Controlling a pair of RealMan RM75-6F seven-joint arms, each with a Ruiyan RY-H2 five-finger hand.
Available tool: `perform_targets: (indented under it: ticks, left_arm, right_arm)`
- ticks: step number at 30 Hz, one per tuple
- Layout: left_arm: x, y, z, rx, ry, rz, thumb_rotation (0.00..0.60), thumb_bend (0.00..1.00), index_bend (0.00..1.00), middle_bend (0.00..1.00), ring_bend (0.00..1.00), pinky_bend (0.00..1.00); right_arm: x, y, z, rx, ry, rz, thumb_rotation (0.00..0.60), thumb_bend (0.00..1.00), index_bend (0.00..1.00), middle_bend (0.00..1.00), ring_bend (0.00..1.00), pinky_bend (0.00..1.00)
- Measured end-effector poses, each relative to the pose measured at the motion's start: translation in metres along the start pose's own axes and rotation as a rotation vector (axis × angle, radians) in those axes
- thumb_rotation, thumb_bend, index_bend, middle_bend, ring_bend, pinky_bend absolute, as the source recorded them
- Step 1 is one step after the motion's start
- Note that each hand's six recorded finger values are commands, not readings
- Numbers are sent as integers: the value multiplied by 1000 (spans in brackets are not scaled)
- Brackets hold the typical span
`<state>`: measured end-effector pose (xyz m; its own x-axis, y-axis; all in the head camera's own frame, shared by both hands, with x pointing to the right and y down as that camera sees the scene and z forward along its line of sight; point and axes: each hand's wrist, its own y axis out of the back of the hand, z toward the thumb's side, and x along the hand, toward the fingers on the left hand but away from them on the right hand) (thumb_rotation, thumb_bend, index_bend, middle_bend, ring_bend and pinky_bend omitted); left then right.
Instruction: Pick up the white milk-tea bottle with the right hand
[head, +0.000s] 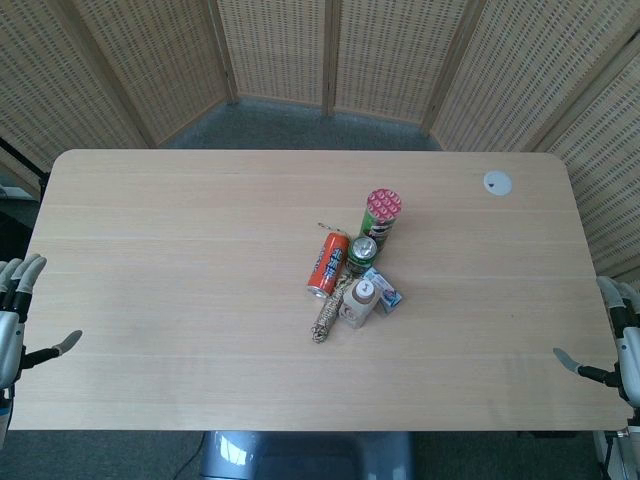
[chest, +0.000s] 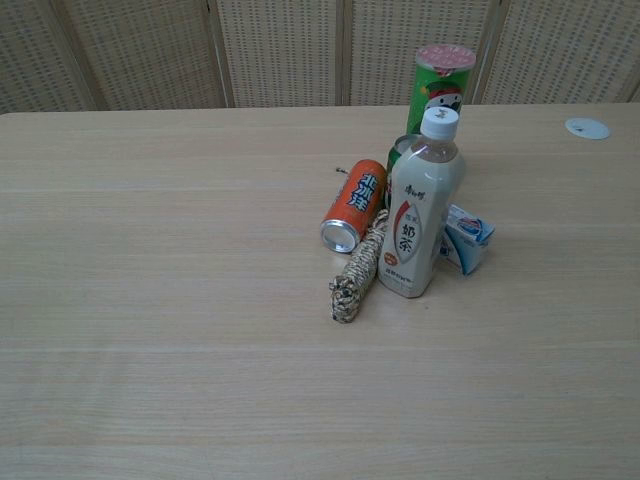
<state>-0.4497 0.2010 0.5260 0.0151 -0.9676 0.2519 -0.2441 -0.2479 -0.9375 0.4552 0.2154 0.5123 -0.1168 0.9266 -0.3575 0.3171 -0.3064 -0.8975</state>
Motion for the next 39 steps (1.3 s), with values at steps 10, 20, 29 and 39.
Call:
perform_targets:
  ticks: [10,20,29,39]
  left_arm:
    - [-1,7,1,-6,5,16,600,0,0,0,0,0]
    - [5,23,-16,-15,81,57,600,0,0,0,0,0]
    - [10,35,-30,-40,137,81,600,0,0,0,0,0]
    - [11,33,-31,-54,134,62,600,0,0,0,0,0]
  right_arm:
    - [0,-8,2,-81,13,52,561,0,0,0,0,0]
    - [-7,-50,15,-226,77,226,560,0,0,0,0,0]
    - [-34,-104,50,-334,140,401,560,0,0,0,0,0]
    - [-74,-129,77,-446,128,439,558,0,0,0,0,0]
